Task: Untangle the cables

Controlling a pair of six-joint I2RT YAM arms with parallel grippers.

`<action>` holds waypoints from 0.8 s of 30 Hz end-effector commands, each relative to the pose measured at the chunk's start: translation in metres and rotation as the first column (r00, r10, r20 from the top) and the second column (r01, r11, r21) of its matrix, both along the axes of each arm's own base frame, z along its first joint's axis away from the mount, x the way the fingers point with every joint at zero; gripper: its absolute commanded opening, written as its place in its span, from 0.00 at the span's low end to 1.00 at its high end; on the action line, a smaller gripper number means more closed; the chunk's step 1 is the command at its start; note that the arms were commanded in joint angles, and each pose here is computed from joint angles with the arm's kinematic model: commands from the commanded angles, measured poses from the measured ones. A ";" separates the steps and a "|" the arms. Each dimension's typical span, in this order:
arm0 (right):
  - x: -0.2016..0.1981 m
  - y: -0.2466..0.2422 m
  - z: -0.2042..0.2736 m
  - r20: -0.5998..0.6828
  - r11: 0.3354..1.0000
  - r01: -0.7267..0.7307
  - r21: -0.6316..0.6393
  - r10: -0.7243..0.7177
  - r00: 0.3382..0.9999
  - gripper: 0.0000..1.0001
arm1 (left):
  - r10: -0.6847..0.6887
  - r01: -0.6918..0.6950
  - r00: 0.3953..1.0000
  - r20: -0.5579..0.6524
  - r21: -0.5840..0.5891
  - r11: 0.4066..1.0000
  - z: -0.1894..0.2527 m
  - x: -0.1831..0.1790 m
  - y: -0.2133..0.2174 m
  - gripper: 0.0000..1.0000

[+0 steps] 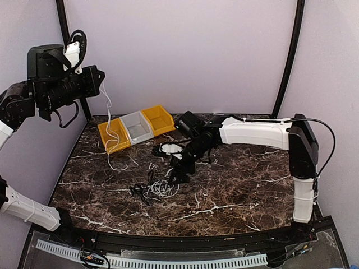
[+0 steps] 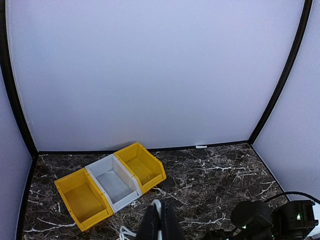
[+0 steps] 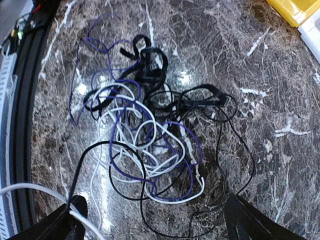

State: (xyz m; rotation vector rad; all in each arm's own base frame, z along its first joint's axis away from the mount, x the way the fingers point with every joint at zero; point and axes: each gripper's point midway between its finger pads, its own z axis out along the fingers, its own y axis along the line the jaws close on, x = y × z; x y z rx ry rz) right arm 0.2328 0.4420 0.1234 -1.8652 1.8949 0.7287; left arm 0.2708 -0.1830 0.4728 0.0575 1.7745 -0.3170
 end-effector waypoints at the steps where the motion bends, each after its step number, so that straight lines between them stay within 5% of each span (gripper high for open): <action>1: -0.005 -0.002 0.001 0.133 0.999 -0.008 -0.045 0.014 0.991 0.99 | 0.037 -0.035 0.999 0.035 -0.066 0.997 0.018 -0.008 0.019 0.00; 6: -0.036 -0.004 -0.027 -0.211 0.994 -0.105 -0.022 0.098 0.973 0.95 | 0.011 -0.010 1.000 0.024 -0.037 0.999 -0.004 -0.007 0.014 0.00; 9: -0.031 -0.007 -0.053 -0.208 0.995 -0.083 -0.063 0.068 0.976 0.84 | 0.021 -0.021 1.000 -0.001 -0.023 1.000 -0.022 -0.008 0.016 0.00; 24: -0.028 -0.018 -0.045 -0.127 0.994 -0.092 -0.060 0.084 0.988 0.86 | 0.274 -0.242 0.948 -0.164 0.192 0.951 -0.134 -0.004 0.075 0.00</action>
